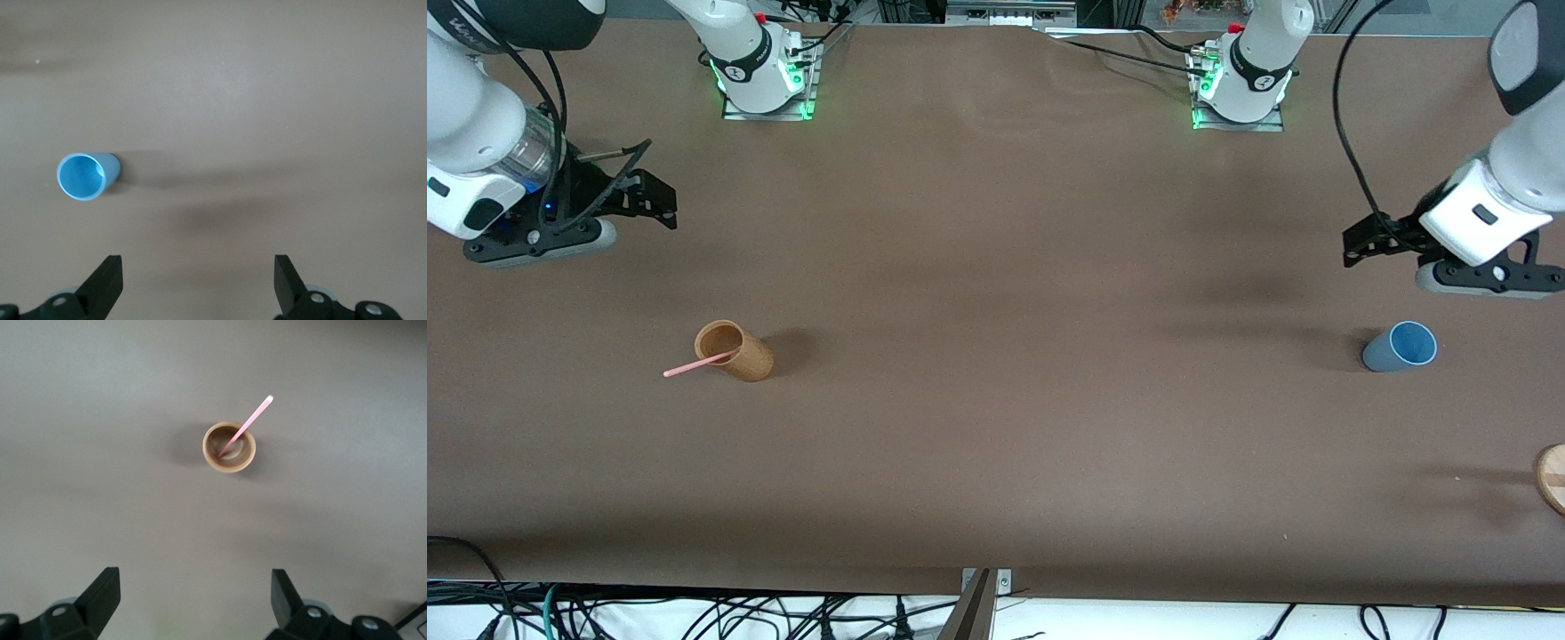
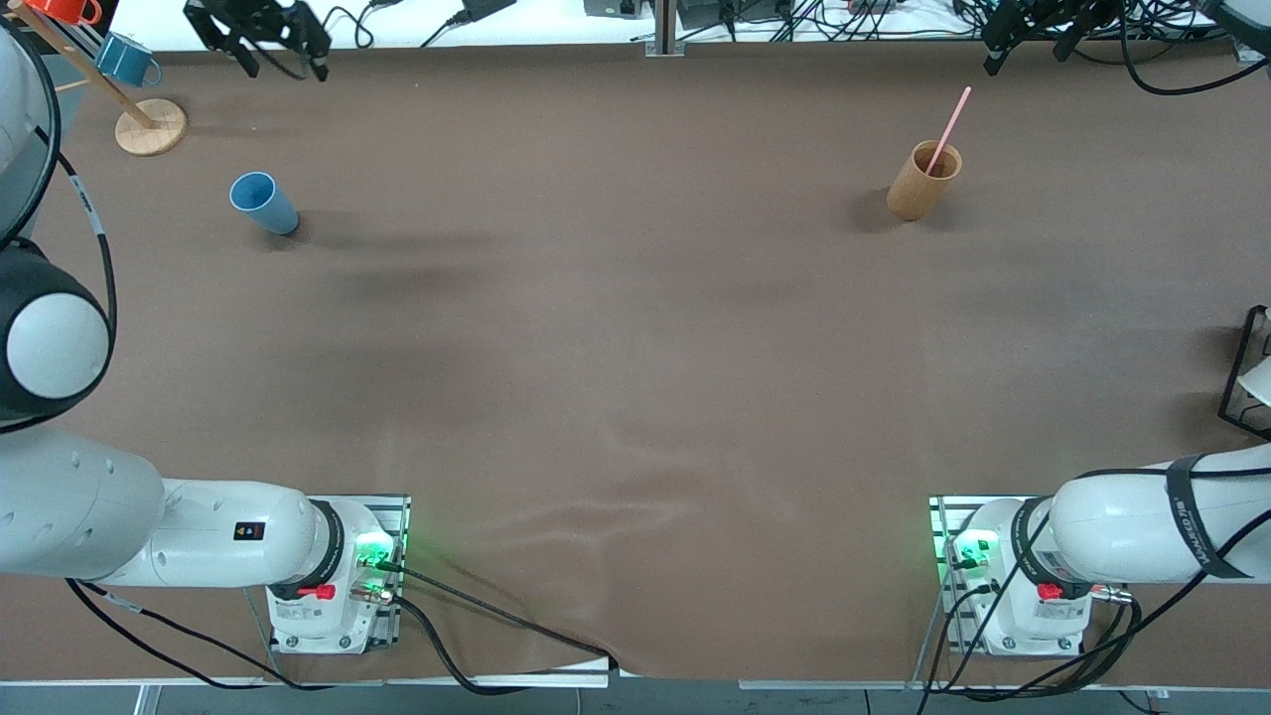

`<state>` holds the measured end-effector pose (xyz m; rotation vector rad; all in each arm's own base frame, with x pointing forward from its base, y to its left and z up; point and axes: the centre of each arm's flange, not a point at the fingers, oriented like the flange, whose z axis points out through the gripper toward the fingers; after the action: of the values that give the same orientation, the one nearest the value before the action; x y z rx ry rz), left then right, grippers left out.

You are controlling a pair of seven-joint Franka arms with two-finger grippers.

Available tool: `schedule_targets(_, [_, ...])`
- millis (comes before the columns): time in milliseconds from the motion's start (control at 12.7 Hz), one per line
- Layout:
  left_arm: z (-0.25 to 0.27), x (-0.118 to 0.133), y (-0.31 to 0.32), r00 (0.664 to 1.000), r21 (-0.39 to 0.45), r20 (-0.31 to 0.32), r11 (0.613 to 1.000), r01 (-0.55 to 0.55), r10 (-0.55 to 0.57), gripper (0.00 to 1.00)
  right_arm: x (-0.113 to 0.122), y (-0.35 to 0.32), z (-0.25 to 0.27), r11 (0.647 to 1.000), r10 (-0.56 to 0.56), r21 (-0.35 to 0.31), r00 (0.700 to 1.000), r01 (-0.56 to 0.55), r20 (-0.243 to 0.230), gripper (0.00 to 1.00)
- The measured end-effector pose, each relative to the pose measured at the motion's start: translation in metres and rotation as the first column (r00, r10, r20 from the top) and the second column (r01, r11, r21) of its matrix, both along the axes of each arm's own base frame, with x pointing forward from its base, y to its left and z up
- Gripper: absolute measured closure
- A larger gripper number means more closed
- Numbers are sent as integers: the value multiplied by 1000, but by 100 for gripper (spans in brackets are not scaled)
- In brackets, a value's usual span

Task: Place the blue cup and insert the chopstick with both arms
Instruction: 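Reach the right gripper to the chopstick while the left gripper reaches the cup, then grasp the pink chopstick with the right gripper while the left gripper grasps the cup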

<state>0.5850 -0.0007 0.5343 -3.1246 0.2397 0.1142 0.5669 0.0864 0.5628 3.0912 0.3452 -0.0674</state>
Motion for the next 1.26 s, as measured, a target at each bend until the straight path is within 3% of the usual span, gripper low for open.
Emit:
schedule_targets(158, [-30, 9, 47, 998, -16, -49, 999, 46, -46, 0, 9, -8, -26, 1000, -2, -22, 999, 3, 36, 0])
schedule_targets(316, [-57, 18, 97, 997, -20, -82, 1000, 4, -6, 0, 26, -21, -64, 1000, -19, -19, 998, 20, 63, 0])
schedule_targets(553, [-96, 33, 146, 996, 70, -91, 998, -4, 10, 0, 56, -27, -125, 1000, -27, 2, 995, 27, 92, 0])
schedule_targets(711, [-136, 41, 175, 996, 77, -88, 997, -14, 21, 0, 70, -30, -155, 1000, -29, 12, 994, 28, 108, 0])
schedule_targets(1026, [-228, 41, 222, 999, 62, -38, 998, 31, -29, 0, 88, -43, -197, 999, -33, 28, 988, 29, 148, 9])
schedule_targets(1184, [-254, 36, 218, 999, 62, -10, 997, 43, -43, 0, 90, -44, -210, 999, -33, 31, 989, 29, 144, 26])
schedule_targets(1263, [-263, 34, 215, 999, 60, -6, 997, 47, -47, 0, 90, -44, -212, 999, -33, 31, 989, 29, 142, 27])
